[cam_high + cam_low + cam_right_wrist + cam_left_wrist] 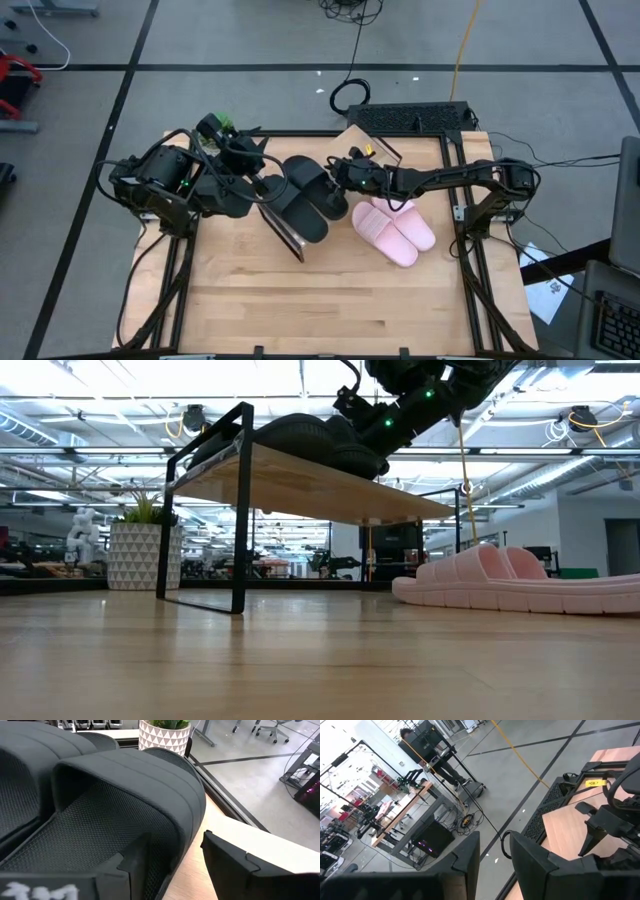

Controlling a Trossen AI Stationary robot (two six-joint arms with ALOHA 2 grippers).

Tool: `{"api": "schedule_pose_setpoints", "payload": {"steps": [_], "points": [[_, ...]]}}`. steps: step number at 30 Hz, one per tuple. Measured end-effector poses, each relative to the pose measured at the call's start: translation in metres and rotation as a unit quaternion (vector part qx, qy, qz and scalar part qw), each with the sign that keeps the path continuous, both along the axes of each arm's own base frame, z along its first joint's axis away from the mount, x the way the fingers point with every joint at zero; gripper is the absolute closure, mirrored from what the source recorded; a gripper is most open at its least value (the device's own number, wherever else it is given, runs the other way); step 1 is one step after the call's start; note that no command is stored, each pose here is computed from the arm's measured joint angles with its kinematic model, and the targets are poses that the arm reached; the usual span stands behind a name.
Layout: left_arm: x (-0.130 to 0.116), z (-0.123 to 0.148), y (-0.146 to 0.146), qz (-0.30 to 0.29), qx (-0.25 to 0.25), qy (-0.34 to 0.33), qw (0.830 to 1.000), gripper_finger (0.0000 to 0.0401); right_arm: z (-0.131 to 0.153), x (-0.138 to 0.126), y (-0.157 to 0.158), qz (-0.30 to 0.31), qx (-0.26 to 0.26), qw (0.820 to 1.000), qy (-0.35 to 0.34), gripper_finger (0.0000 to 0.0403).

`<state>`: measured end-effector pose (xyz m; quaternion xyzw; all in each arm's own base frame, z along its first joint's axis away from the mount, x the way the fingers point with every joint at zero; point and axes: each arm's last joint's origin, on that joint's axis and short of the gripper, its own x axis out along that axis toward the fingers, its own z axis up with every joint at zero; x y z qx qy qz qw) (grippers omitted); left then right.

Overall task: Pick and place slides into the shelf
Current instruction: Put the black slide on the shelf, then put the left pink slide on the shelf

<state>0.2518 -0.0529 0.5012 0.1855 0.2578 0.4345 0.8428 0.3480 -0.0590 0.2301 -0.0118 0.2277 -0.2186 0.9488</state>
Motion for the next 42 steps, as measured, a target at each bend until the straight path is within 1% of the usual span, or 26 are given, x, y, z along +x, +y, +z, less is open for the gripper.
{"api": "schedule_pose_setpoints", "payload": {"steps": [12,23,32,35,42], "points": [[0.000,0.000,0.000,-0.001,-0.001,0.000,1.000,0.0288,0.009,-0.004,0.001,0.012,0.000,1.000,-0.008,0.0234],[0.000,0.000,0.000,-0.001,-0.001,0.000,1.000,0.0288,0.015,-0.011,0.002,0.012,0.000,1.000,0.001,0.0234],[0.000,0.000,0.000,0.000,-0.001,-0.001,1.000,0.0288,0.012,-0.013,0.004,0.015,0.004,1.000,0.023,0.0234],[0.000,0.000,0.000,0.000,-0.002,-0.002,1.000,0.0288,0.017,-0.017,0.006,0.017,0.005,1.000,0.026,0.0234],[0.000,0.000,0.000,0.001,-0.004,-0.006,1.000,0.0288,0.039,-0.036,0.008,0.021,-0.004,0.999,0.028,0.0234]]}}
